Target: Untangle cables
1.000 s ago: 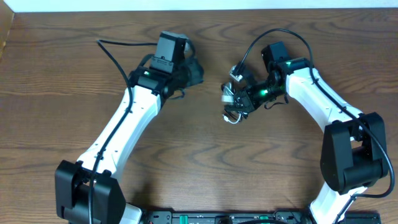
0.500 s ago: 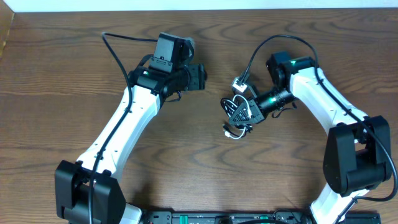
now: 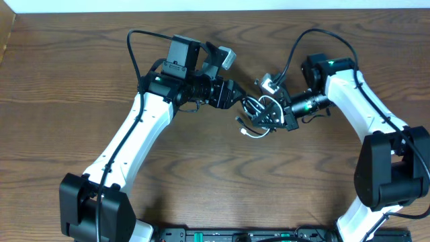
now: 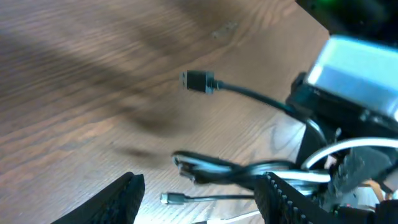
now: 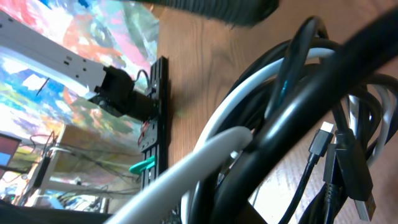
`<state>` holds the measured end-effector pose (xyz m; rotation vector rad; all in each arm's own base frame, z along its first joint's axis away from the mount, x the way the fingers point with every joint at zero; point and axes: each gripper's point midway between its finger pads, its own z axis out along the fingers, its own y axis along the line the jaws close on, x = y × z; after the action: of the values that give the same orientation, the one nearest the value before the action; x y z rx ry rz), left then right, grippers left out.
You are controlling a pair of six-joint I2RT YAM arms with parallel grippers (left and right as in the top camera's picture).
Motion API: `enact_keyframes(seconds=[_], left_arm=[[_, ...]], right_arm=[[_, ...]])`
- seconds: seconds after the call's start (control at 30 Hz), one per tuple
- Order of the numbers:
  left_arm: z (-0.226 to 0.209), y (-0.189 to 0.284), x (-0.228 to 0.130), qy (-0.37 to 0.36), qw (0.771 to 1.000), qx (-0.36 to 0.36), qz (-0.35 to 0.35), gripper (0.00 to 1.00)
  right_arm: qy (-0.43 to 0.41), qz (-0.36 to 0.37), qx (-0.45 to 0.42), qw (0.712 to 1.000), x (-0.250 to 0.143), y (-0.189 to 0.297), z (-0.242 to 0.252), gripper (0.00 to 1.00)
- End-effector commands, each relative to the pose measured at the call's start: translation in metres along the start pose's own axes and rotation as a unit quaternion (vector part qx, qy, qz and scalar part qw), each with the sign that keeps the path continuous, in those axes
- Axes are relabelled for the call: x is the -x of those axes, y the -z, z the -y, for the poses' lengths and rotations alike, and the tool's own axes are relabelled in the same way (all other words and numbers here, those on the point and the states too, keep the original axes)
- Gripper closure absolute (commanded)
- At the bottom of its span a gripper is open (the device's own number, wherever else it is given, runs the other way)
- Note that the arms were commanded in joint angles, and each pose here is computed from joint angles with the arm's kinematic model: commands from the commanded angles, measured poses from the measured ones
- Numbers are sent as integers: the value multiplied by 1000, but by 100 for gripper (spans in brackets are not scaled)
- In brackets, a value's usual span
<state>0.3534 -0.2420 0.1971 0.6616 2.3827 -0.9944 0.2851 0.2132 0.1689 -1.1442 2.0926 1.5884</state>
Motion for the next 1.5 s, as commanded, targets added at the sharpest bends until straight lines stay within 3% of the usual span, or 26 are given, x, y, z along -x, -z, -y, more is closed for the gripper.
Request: enact_keyframes(seconds=[0.0,0.2,0.4,0.6,0.67,0.83,1.1,1.33,1.4,1.47], left_arm=[[3,-3,0,11,1000,-17,-4,39],[3,-7,1,34,999,-28,-4,39],[22,-21,-3,-73,989,-130,-4,41],[18,-42,-1,-92,980,-175,6,47],[20,-43,2,-99,977,-190,14,53],[26,-41,9,-117,971,-207,30,87],[28,-42,10,-122,970,-208,33,92],[30,-45,21,-84,975,-202,39,93],[14,-51,29,-19,987,-153,43,92],[-10,-56,33,49,994,-85,48,92]], right_arm=[[43,43,5,998,21,13,-11,99],[41,45,4,998,22,14,-10,99],[40,45,5,998,22,14,-11,99],[38,45,5,998,21,14,-11,99],[36,44,6,998,21,14,-11,99],[34,44,6,998,21,14,-12,99],[32,44,7,998,20,14,-12,99],[22,45,5,999,21,15,-10,99],[7,45,-4,999,22,17,-4,87],[-14,42,-20,999,22,20,4,83]])
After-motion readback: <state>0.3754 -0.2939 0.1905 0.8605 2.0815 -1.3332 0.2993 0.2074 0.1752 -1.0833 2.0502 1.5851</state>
